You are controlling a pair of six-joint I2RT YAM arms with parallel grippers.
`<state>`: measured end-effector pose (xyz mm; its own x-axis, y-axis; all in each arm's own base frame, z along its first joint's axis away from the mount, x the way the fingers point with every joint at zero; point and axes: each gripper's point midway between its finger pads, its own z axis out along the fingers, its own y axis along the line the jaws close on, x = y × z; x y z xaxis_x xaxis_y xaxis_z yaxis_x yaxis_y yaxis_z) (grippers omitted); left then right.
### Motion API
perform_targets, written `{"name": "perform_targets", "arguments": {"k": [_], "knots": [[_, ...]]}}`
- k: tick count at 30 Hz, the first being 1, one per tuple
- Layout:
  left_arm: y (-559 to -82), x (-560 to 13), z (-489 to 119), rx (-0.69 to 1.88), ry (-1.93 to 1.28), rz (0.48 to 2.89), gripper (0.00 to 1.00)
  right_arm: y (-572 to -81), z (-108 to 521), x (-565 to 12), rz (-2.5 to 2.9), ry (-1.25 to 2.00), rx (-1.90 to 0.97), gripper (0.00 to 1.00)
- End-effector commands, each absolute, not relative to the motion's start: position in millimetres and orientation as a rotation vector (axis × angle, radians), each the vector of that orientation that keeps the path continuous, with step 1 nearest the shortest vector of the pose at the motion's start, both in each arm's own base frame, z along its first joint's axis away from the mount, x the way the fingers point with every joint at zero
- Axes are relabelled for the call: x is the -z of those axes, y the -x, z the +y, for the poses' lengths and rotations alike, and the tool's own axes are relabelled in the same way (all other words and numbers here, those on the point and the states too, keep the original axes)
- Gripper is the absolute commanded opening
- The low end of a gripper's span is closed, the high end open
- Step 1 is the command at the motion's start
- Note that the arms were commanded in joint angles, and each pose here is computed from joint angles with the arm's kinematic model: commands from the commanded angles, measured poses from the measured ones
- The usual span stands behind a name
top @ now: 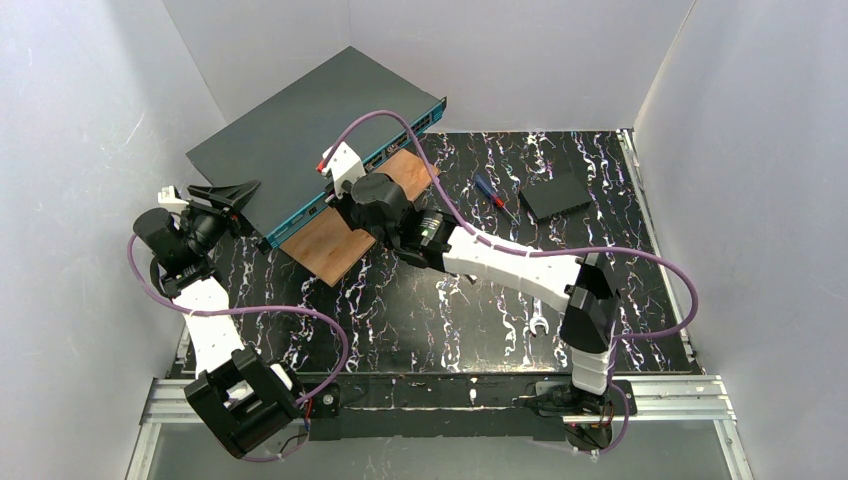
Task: Insert the plug into the switch port
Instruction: Insert the connector into the switch port.
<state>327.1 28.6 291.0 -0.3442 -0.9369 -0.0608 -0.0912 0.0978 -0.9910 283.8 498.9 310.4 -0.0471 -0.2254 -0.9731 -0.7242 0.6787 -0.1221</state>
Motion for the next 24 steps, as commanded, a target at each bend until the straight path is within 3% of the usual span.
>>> {"name": "perform_targets", "arguments": {"k": [1, 16, 20, 24], "knots": [[-317, -290, 9, 1.373, 0.933, 1.653, 0.00, -286, 517, -373, 1.431, 0.662, -0.617, 0.05], [-317, -289, 9, 1.373, 0.937, 1.652, 0.00, -264, 465, -367, 1.475, 0.689, -0.598, 0.48], [-317, -290, 9, 1.372, 0.936, 1.652, 0.00, -261, 456, -361, 1.489, 0.692, -0.589, 0.44], [-317, -289, 9, 1.370, 0.936, 1.651, 0.00, -261, 456, -354, 1.506, 0.704, -0.579, 0.25]]}}
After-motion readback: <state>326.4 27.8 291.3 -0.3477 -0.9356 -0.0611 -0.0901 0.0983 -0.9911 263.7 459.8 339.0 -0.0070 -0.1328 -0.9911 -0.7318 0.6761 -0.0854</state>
